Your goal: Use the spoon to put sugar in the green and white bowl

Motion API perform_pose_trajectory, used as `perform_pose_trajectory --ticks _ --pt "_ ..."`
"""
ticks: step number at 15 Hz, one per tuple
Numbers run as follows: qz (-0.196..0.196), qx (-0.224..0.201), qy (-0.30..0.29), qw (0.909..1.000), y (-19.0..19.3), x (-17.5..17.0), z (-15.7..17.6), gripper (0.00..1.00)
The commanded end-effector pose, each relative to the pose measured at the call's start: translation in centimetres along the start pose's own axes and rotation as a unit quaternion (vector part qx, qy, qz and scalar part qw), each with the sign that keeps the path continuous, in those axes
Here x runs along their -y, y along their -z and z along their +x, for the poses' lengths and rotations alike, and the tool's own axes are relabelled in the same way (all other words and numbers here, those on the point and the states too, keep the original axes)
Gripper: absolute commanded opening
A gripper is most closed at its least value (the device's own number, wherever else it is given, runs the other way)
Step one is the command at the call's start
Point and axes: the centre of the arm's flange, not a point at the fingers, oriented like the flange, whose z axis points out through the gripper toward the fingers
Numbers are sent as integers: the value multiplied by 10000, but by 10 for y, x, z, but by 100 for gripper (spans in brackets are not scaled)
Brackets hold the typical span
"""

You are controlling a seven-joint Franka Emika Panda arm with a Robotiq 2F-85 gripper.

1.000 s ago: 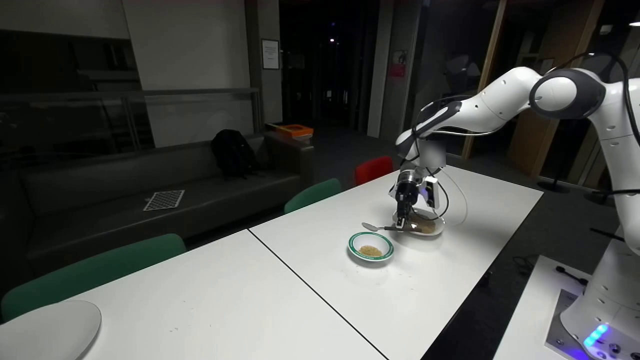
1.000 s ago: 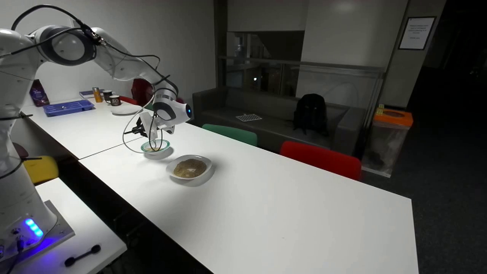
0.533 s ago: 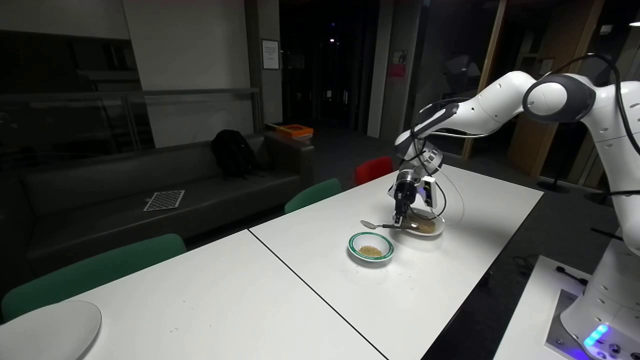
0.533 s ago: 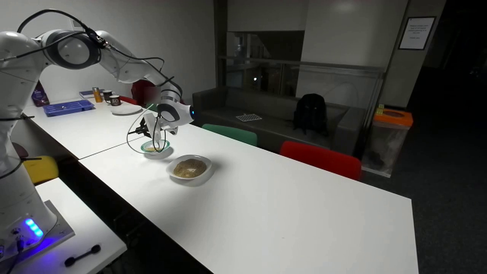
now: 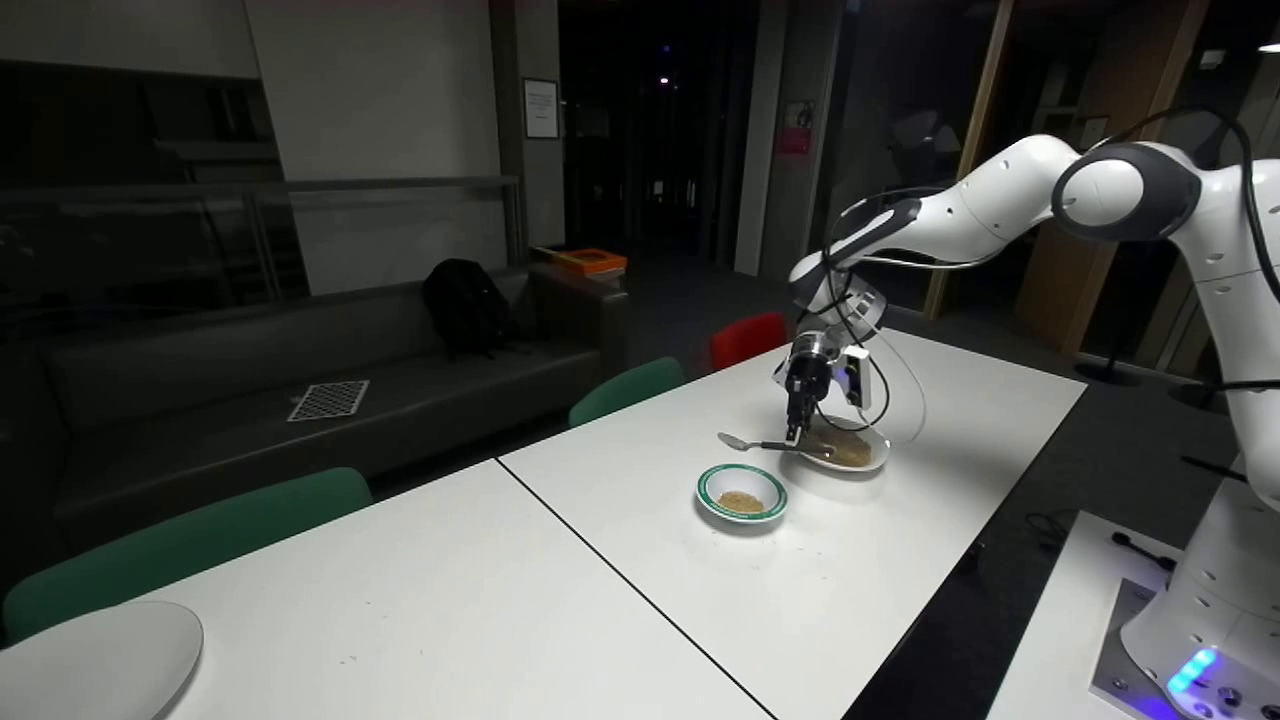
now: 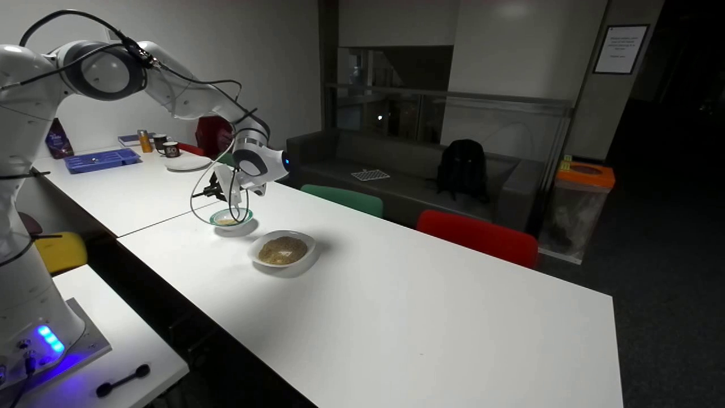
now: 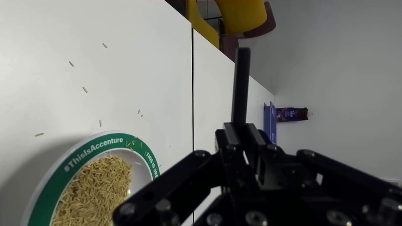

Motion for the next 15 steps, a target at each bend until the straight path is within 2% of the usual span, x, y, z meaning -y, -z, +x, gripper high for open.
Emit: perform_pose_trajectory --ticks 1,6,10,15 --pt "-305 -123 163 9993 14 27 -9 3" --pt "-845 -243 353 9955 30 48 -14 3" --pt "-1615 -311 410 9855 46 53 -26 3" --pt "-2125 -569 385 9747 79 52 -53 3"
